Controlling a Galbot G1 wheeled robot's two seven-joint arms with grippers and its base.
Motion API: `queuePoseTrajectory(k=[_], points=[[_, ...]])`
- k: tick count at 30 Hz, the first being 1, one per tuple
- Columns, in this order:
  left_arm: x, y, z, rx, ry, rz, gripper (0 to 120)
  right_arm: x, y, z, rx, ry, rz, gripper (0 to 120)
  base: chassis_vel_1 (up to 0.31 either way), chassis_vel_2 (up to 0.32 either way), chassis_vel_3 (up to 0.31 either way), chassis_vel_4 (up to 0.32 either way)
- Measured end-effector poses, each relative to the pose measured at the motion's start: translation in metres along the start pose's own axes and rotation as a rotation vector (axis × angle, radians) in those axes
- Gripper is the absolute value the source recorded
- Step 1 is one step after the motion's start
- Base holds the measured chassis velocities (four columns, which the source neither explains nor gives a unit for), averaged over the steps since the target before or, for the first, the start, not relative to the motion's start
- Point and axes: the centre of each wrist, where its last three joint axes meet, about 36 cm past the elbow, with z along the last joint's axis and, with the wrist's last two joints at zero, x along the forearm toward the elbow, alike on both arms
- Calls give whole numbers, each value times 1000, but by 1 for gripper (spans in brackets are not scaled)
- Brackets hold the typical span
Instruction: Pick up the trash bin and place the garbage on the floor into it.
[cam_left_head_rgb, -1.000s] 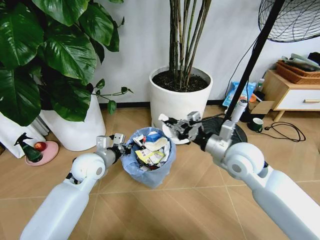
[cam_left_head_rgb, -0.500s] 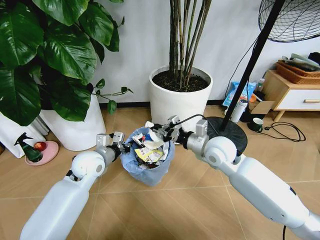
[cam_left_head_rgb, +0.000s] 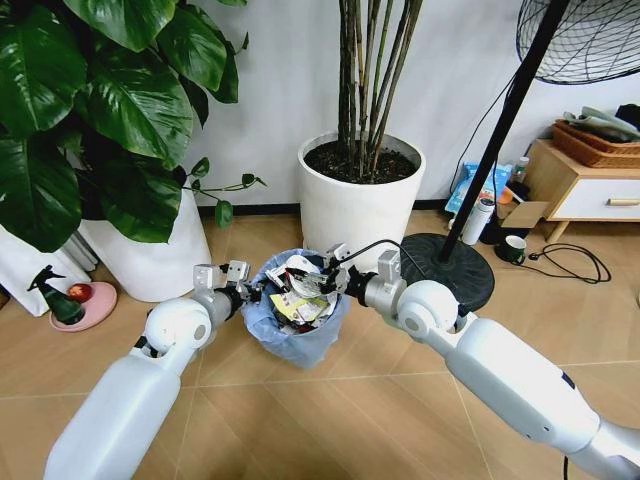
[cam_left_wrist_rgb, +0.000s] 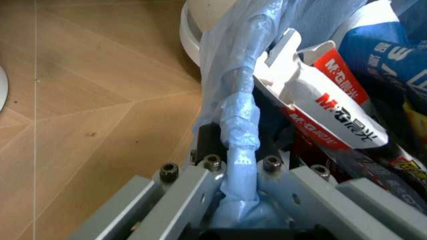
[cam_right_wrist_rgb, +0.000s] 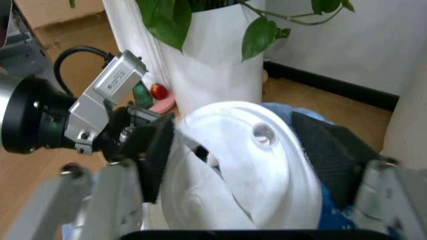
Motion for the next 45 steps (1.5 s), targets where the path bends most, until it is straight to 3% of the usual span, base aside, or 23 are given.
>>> queuePoseTrajectory(k=[3,8,19,24,40,45], points=[[0,0,1,0,2,2,0,-2,0,-3,3,-8,-1,85,0,0,0,0],[1,1,0,1,-1,0,0,-4,1,-8,7,-21,-1,99,0,0,0,0],[4,4,0,7,-7,-8,0,9,-8,-29,8,-87,63,100,0,0,0,0],[7,8,0,15,-12,-22,0,40,-18,-34,-13,-134,178,100,0,0,0,0],[25,11,14,24,-15,-83,0,118,-17,23,61,-133,613,100,0,0,0,0],[29,10,17,15,-16,-95,0,160,0,50,55,-103,715,100,0,0,0,0]])
